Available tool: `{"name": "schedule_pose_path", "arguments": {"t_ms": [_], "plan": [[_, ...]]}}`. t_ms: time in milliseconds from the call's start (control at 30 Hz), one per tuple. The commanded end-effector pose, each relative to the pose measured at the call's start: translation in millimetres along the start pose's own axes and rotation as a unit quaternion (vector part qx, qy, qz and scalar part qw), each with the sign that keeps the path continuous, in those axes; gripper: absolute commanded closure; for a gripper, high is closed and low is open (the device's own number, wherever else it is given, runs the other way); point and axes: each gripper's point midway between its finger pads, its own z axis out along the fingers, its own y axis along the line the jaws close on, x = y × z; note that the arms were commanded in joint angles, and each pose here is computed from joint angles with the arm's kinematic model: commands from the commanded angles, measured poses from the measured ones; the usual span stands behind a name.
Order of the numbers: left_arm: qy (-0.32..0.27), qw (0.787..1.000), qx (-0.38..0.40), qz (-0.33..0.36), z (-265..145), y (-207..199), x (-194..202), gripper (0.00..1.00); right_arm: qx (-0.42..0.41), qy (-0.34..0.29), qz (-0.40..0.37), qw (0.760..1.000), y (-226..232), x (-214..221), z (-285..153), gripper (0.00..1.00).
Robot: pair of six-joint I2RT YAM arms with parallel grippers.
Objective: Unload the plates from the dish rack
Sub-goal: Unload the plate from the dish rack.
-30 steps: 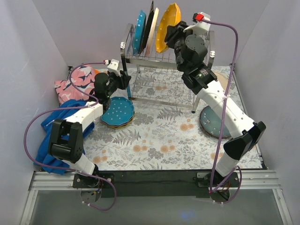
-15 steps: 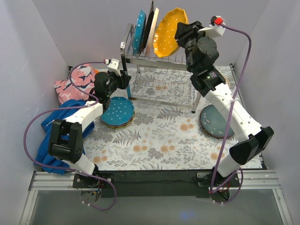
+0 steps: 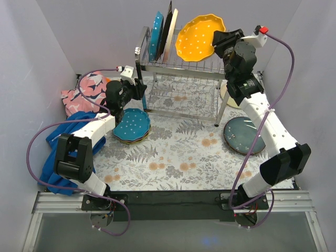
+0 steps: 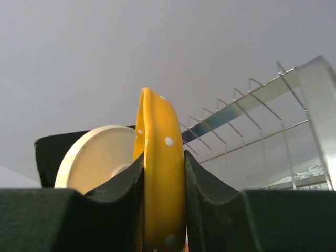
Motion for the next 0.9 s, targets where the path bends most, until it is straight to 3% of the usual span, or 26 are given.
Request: {"name": "schedule_pose_path", "arguments": {"t_ms": [0, 300, 600, 733, 867], "plan": [[-0.02, 0.999, -0.035, -0.009, -3.9, 10.5, -23.9, 1.0, -0.064, -0.058, 0.099, 0.991, 29.4, -69.2, -9.4, 0.99], [-0.02, 0.999, -0.036, -0.011, -3.7, 10.6, -27.7, 1.0, -0.097, -0.046, 0.145, 0.984, 27.0, -86.3, -5.6, 0.99], [-0.016, 0.999, -0.04, -0.018, -2.6, 11.8, -28.1, 0.99, -0.173, -0.019, 0.161, 0.972, 55.5, -98.9, -19.6, 0.99], [-0.018, 0.999, -0.043, -0.023, -3.2, 11.0, -30.6, 0.8, -0.176, -0.022, 0.158, 0.971, 58.0, -103.0, -23.7, 0.99], [-0.023, 0.998, -0.047, -0.02, -7.4, 10.2, -36.5, 0.72, -0.184, -0.021, 0.158, 0.97, 62.9, -105.4, -27.9, 0.99]]}}
